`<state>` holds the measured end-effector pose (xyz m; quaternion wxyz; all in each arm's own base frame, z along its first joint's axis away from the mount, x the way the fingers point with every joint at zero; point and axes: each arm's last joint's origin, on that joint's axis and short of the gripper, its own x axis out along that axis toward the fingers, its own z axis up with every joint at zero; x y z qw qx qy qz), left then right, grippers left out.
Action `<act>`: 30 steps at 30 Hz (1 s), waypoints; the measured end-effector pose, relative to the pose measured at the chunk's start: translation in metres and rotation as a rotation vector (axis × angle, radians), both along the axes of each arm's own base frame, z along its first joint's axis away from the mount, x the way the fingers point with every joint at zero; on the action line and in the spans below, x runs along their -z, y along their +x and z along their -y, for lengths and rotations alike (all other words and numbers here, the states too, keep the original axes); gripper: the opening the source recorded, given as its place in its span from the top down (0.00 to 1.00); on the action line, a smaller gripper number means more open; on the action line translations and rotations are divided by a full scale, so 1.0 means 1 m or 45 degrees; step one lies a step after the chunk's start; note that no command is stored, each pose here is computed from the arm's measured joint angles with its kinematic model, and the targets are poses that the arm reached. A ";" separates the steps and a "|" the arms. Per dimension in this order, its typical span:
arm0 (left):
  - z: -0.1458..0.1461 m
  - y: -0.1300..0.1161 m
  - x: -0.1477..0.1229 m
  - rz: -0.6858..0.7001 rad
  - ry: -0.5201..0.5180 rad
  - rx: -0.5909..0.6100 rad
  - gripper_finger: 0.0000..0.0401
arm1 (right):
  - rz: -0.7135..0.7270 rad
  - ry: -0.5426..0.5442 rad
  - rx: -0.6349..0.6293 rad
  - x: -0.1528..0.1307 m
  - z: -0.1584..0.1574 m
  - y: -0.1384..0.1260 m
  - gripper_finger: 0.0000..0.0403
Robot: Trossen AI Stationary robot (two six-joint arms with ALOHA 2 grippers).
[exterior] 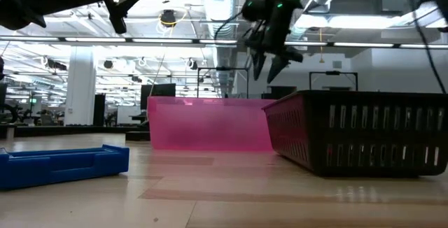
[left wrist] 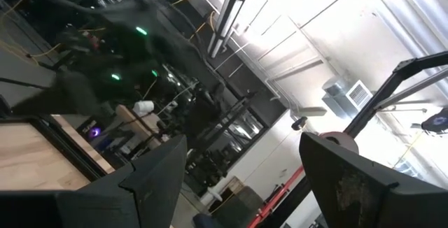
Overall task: Pick & Place Office items
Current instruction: Put the red digital timer into the black bin
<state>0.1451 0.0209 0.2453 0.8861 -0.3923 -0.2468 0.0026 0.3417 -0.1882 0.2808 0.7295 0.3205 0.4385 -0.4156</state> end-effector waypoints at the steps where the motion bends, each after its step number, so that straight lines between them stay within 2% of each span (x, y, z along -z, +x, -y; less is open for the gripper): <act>1: 0.000 0.000 0.000 0.000 0.000 0.000 0.32 | -0.062 0.017 -0.014 0.002 0.009 0.006 0.53; 6: 0.000 0.000 0.000 -0.001 0.004 -0.006 0.32 | -0.200 0.100 0.003 0.015 0.047 0.030 0.50; 11: 0.000 0.000 0.000 -0.008 0.020 -0.024 0.32 | -0.309 0.209 0.007 0.049 0.071 0.045 0.48; 14: 0.000 0.000 0.000 -0.009 0.023 -0.026 0.32 | -0.361 0.263 -0.045 0.070 0.073 0.054 0.47; 19: 0.000 0.000 0.000 -0.008 0.022 -0.025 0.32 | -0.389 0.270 -0.097 0.089 0.069 0.065 0.46; 25: 0.000 0.000 0.000 -0.006 0.014 -0.021 0.32 | -0.383 0.239 -0.091 0.090 0.070 0.067 0.45; 30: 0.000 0.000 0.000 -0.005 0.012 -0.020 0.32 | -0.372 0.270 -0.082 0.091 0.077 0.062 0.45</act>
